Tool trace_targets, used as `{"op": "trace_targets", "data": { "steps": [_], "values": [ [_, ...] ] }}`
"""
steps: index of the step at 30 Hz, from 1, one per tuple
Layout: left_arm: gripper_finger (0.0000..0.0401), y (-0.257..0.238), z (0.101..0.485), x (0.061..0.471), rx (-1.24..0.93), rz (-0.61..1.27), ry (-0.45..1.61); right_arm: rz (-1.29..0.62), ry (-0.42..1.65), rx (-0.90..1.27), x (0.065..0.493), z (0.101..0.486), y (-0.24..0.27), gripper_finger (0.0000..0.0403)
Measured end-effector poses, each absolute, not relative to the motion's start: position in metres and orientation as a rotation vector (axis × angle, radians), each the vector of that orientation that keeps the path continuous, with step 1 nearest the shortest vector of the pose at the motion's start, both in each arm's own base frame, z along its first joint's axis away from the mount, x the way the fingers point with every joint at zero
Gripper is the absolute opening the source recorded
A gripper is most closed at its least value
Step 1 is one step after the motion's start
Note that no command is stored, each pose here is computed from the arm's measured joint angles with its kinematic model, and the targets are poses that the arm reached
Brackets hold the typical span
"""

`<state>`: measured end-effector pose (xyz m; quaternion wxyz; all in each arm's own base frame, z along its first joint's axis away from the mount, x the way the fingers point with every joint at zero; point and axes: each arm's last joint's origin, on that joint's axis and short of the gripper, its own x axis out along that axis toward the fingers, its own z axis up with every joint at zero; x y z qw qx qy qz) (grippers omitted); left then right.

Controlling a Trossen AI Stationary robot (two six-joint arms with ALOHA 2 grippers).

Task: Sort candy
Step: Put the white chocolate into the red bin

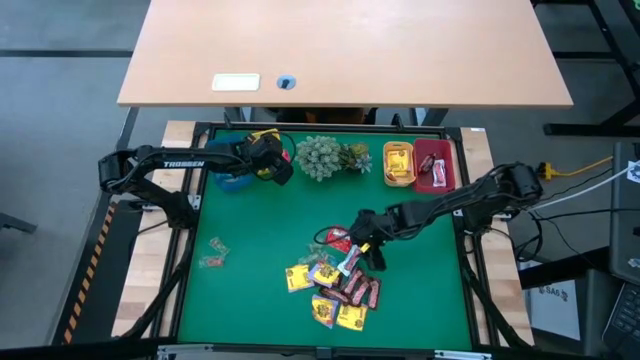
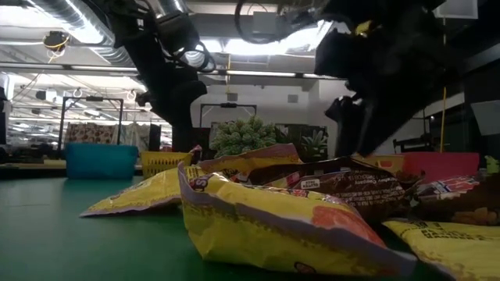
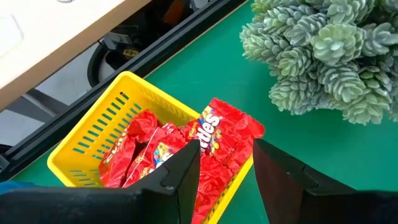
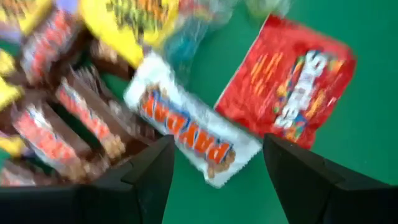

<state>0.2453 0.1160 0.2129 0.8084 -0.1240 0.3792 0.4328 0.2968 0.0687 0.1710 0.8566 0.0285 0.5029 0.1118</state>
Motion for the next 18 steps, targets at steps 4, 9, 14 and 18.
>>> {"op": "trace_targets", "data": {
  "steps": [4, 9, 14, 18],
  "values": [
    [0.0134, 0.116, 0.213, 0.246, -0.266, 0.926, 0.802, 0.247, 1.089, 0.031, 0.299, 0.161, 0.069, 0.0245],
    [0.0134, 0.116, 0.214, 0.246, -0.266, 0.926, 0.801, 0.270, 1.121, 0.003, 0.302, 0.148, 0.070, 0.0245],
    [0.0134, 0.116, 0.214, 0.246, -0.267, 0.925, 0.796, 0.278, 1.142, -0.022, 0.306, 0.135, 0.071, 0.0245],
    [0.0134, 0.116, 0.214, 0.246, -0.267, 0.925, 0.795, 0.276, 1.150, -0.024, 0.308, 0.131, 0.071, 0.0245]
  ]
}}
